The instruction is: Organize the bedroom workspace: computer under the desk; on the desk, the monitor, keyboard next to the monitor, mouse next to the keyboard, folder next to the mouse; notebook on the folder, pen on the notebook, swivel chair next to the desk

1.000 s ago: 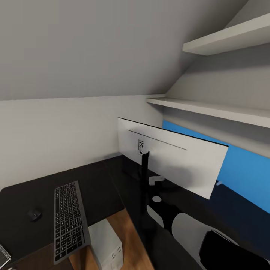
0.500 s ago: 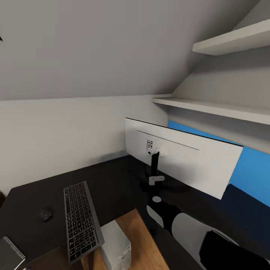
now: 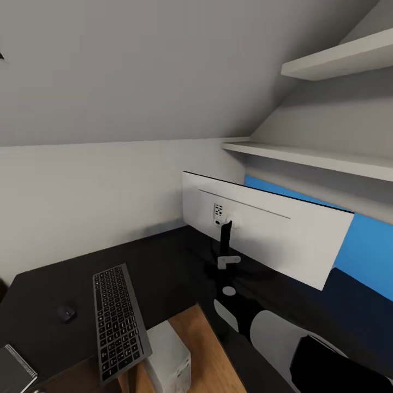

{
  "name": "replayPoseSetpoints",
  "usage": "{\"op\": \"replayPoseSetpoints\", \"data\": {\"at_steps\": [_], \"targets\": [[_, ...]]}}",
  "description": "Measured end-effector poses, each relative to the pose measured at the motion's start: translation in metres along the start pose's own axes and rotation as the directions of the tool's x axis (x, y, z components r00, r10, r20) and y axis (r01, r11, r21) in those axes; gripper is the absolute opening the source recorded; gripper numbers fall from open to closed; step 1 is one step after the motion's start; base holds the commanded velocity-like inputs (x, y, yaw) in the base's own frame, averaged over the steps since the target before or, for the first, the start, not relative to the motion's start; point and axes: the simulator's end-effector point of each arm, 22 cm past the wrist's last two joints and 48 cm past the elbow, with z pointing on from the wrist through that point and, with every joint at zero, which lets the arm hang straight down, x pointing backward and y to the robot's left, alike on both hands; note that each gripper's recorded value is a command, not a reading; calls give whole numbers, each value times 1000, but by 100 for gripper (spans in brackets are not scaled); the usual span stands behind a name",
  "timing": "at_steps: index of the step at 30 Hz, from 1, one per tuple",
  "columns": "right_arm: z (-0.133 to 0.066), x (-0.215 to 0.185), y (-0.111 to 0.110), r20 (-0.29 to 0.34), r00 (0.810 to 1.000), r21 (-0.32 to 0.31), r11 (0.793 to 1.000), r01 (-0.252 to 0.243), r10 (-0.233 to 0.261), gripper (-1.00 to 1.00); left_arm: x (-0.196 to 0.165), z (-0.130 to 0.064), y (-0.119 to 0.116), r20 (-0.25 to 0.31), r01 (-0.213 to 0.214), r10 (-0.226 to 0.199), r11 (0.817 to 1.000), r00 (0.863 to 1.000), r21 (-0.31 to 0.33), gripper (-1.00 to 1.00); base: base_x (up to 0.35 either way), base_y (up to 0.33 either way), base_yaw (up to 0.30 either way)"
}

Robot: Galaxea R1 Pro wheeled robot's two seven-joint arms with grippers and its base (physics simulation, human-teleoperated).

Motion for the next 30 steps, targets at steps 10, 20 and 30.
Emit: {"op": "replayPoseSetpoints", "data": {"at_steps": [10, 20, 30], "targets": [[1, -2, -7, 9, 999, 22, 999, -43, 43, 100, 0, 0, 0, 0, 0, 0, 1000, 1000, -1, 100, 0, 0, 0], [3, 16, -42, -41, 972, 142, 964, -223, 231, 100, 0, 0, 0, 0, 0, 0, 1000, 1000, 0, 100, 0, 0, 0], [3, 23, -52, -51, 959, 177, 948, -265, 277, 100, 0, 0, 0, 0, 0, 0, 1000, 1000, 0, 100, 0, 0, 0]]}}
